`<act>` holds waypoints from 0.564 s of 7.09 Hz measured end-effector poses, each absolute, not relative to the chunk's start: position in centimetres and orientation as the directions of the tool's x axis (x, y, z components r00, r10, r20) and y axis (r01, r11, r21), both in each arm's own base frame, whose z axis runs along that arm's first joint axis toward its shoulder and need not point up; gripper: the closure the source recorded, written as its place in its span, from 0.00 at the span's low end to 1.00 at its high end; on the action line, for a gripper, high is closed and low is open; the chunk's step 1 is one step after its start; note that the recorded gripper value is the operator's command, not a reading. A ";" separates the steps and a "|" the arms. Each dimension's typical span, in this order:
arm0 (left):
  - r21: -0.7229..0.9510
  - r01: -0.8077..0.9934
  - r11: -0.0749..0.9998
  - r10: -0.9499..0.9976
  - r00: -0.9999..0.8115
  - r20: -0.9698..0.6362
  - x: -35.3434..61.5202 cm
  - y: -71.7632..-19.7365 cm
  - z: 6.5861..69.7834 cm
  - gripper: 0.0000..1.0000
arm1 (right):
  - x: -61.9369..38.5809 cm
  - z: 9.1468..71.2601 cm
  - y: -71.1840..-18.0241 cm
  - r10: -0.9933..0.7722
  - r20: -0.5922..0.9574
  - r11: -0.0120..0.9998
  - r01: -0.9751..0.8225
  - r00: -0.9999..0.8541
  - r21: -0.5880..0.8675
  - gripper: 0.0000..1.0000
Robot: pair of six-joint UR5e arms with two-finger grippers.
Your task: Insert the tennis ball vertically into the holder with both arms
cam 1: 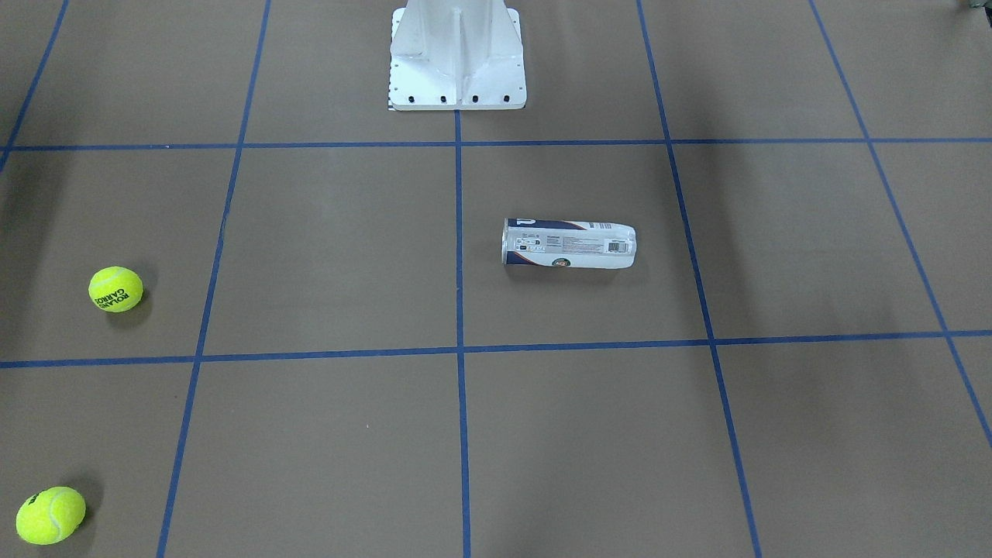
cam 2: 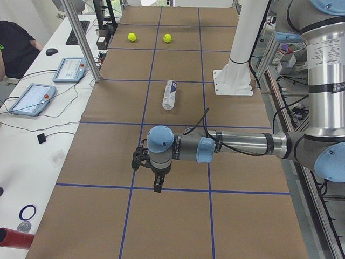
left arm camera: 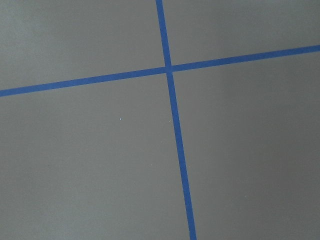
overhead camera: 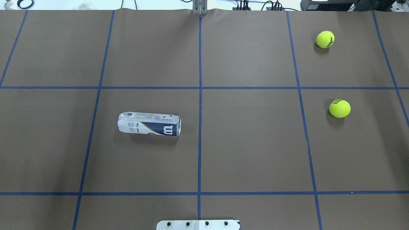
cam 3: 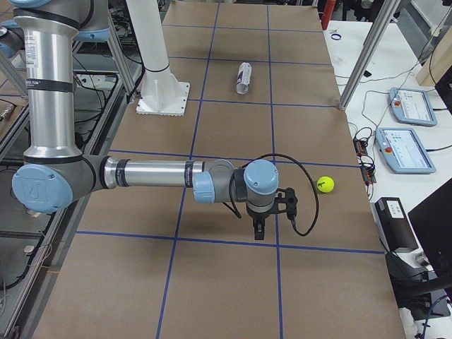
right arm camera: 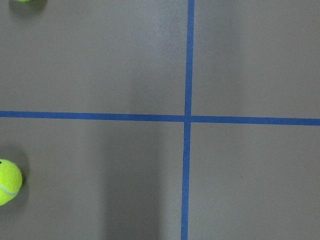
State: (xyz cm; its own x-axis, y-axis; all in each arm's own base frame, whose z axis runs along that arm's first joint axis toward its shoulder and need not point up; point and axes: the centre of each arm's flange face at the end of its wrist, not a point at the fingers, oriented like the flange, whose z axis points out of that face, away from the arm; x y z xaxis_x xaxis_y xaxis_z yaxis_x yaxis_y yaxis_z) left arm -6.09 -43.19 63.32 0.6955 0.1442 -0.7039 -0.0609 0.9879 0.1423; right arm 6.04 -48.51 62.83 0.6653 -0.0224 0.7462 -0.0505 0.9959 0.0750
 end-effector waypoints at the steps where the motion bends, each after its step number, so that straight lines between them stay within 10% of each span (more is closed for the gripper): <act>1: 0.142 -0.061 0.988 0.144 0.696 -0.704 -6.1 -43.2 63.3 0.00 | 6.0 62.8 -48.5 -0.024 0.747 0.996 -0.050 0.665 0.076 0.00; 4: 0.141 -0.060 0.988 0.142 0.695 -0.704 -6.1 -43.1 63.4 0.00 | 6.0 62.4 -48.5 -0.030 0.753 0.995 -0.049 0.658 0.083 0.00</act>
